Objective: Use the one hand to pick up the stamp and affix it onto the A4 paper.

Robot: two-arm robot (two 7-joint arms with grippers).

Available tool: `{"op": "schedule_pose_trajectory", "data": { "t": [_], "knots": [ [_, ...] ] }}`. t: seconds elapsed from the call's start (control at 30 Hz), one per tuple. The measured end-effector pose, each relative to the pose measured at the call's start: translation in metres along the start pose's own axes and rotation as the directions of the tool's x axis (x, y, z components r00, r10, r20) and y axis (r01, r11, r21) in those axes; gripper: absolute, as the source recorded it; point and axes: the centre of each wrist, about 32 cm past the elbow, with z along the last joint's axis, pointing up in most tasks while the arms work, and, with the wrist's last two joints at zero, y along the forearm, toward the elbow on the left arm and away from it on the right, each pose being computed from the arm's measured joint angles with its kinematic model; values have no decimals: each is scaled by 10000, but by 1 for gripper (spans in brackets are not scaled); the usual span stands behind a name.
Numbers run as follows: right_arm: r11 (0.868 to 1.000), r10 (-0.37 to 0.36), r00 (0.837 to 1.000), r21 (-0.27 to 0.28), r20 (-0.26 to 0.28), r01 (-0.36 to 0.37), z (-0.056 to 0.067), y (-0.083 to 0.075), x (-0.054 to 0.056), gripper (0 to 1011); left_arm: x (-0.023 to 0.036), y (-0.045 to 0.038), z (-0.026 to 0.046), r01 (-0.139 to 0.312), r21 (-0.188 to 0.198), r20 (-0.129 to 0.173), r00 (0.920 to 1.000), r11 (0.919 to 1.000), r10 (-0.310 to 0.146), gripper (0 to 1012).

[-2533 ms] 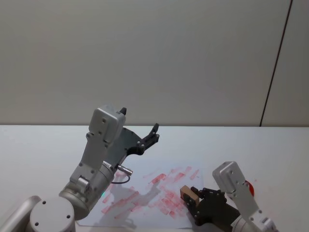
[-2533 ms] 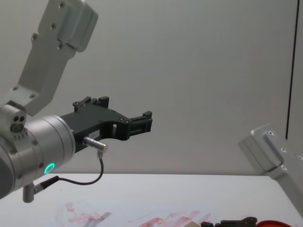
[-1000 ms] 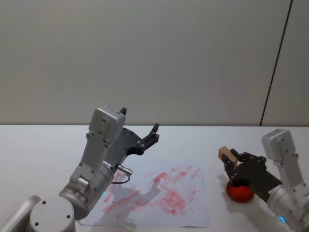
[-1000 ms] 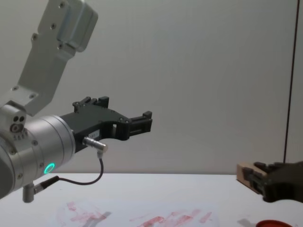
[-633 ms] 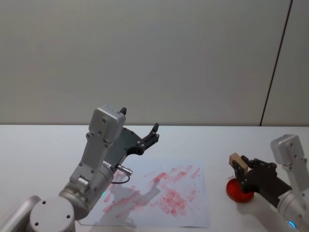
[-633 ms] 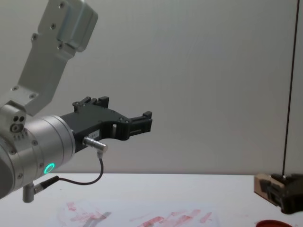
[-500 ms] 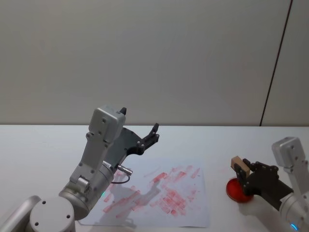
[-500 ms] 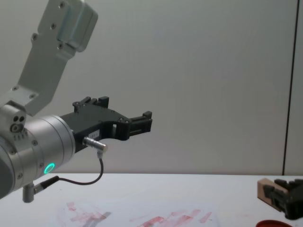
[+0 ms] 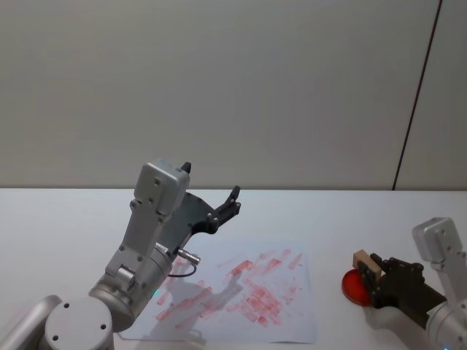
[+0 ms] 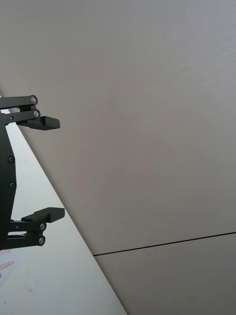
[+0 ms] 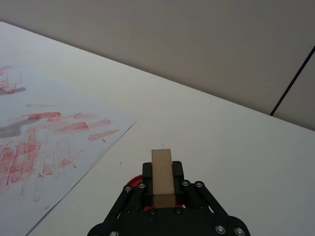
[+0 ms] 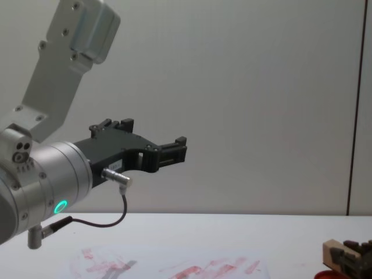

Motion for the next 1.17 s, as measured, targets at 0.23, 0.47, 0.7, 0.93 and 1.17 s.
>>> {"op": "schedule_pose_trajectory", "data": {
  "t": [0.23,0.47,0.7,0.93,1.17],
  "knots": [
    [9999,49,10000,-126,-52,-50,-30,6,-1,216,0,0,0,0,-1,0,10000,10000,0,1002],
    [9998,70,9999,-202,-92,-72,-47,16,-8,360,0,0,0,0,-1,0,10000,10000,0,1003],
    [10000,-6,10000,-80,-76,6,-37,19,-11,613,0,0,0,0,0,0,10000,10000,0,1002],
    [9989,-198,9998,429,-1,198,36,14,-13,827,0,0,0,0,0,0,10000,10000,0,1002],
    [9952,-376,9993,903,24,372,121,10,-16,999,0,0,0,0,0,0,10000,10000,0,1003]
  ]
}}
